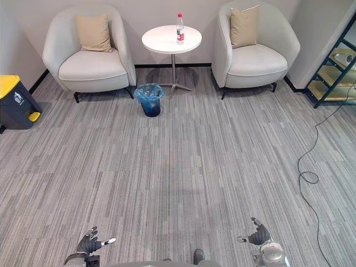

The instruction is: Gather rubbish on tea table into small bin, then transfer packed bag to large trash can.

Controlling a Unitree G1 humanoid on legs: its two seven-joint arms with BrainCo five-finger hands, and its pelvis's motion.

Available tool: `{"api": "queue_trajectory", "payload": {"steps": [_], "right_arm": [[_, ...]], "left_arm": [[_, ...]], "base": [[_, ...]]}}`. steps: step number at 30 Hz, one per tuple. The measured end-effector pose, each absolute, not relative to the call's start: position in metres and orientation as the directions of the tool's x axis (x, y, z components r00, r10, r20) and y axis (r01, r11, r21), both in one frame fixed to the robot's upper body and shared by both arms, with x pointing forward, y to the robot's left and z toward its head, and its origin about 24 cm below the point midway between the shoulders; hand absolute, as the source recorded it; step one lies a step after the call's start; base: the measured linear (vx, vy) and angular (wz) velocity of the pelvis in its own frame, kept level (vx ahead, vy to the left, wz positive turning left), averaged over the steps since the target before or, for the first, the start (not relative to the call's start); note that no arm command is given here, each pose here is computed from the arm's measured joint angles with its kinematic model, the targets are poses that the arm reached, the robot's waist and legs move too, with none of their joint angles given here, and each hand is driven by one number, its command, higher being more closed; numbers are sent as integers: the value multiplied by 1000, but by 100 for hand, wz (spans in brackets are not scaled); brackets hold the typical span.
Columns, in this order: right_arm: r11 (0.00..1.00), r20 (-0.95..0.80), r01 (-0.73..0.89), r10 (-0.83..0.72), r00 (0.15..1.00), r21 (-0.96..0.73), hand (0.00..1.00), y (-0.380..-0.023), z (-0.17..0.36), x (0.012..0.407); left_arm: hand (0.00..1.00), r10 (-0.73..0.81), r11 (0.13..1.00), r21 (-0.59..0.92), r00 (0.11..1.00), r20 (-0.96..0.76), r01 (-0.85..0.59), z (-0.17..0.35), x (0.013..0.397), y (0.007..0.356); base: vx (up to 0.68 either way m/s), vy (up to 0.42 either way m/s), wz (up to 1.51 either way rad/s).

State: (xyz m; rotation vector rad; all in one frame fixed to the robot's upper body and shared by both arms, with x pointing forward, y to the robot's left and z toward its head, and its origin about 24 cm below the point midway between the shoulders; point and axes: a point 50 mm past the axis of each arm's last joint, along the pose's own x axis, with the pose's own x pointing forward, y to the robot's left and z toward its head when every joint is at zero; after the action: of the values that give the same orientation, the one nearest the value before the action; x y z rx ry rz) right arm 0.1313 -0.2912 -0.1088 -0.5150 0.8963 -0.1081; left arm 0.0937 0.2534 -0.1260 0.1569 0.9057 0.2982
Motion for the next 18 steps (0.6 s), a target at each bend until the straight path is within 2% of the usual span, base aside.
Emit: {"api": "queue_trajectory", "payload": {"steps": [4,18], "right_arm": [[861,-729,-174,-279,625,-478,0,-294,-108,131],[862,-707,-153,-280,650,-483,0,-292,-104,145]], "left_arm": [[0,315,949,264,584,-748,-175,-125,94,256],[0,314,948,276,621,-718,-160,-117,104,261]], "base": [[0,0,0],[25,2,-5]]}}
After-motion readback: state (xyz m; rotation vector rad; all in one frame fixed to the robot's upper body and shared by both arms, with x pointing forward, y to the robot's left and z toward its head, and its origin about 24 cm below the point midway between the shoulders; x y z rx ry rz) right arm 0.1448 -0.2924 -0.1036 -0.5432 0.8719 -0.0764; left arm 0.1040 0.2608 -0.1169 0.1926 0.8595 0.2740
